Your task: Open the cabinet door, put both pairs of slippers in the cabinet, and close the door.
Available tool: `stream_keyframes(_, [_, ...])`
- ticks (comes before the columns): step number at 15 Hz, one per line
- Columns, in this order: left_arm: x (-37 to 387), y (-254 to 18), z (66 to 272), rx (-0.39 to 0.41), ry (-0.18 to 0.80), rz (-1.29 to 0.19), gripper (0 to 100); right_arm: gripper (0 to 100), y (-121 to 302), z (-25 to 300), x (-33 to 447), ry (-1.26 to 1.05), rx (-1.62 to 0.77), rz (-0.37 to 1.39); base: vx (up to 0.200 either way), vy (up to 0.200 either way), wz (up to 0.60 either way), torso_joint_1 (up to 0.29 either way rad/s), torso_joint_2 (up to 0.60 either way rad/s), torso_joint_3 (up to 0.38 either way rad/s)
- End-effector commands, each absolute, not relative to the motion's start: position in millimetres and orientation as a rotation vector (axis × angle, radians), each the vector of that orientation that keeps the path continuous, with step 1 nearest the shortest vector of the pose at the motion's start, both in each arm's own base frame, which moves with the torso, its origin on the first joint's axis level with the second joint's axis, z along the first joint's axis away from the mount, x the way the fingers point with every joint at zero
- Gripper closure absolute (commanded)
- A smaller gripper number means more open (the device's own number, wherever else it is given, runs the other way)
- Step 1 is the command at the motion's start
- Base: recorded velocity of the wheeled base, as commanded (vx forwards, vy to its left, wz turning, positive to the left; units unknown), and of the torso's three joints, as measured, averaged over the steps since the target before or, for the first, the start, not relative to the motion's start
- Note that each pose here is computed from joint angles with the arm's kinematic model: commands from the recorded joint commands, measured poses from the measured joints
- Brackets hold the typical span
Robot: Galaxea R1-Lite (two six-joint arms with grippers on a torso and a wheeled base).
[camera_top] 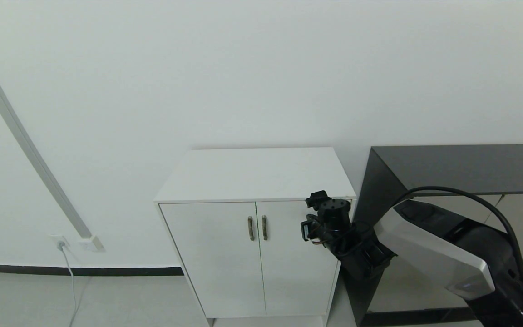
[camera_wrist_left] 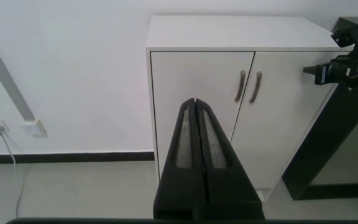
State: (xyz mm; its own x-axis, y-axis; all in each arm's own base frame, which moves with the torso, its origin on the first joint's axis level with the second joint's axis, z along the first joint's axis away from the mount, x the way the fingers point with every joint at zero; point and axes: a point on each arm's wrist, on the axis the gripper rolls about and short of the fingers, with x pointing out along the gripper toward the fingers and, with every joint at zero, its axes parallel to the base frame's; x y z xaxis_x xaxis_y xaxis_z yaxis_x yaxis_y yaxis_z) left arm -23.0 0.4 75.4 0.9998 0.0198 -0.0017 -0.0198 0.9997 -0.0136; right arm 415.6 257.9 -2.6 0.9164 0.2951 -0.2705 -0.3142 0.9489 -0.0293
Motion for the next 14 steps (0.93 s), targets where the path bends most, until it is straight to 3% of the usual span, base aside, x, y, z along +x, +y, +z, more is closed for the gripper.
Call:
stream_keyframes(1, [-22.9,0.4,75.4,-0.014,0.003,0.020,100,100,257.8,-4.1,416.0,0.268,-0.073,0.313,0.000,0.000,0.00,0.000,0.00,0.000])
stream_keyframes(8, [-22.9,0.4,75.4,-0.015,0.003,0.020,100,100,254.7,5.0,401.6,0.261,-0.070,0.324,0.000,0.000,0.00,0.000,0.00,0.000])
stream_keyframes(14, [-22.9,0.4,75.4,-0.015,0.003,0.020,100,100,228.9,44.3,337.2,0.236,-0.066,0.344,0.000,0.000,0.00,0.000,0.00,0.000])
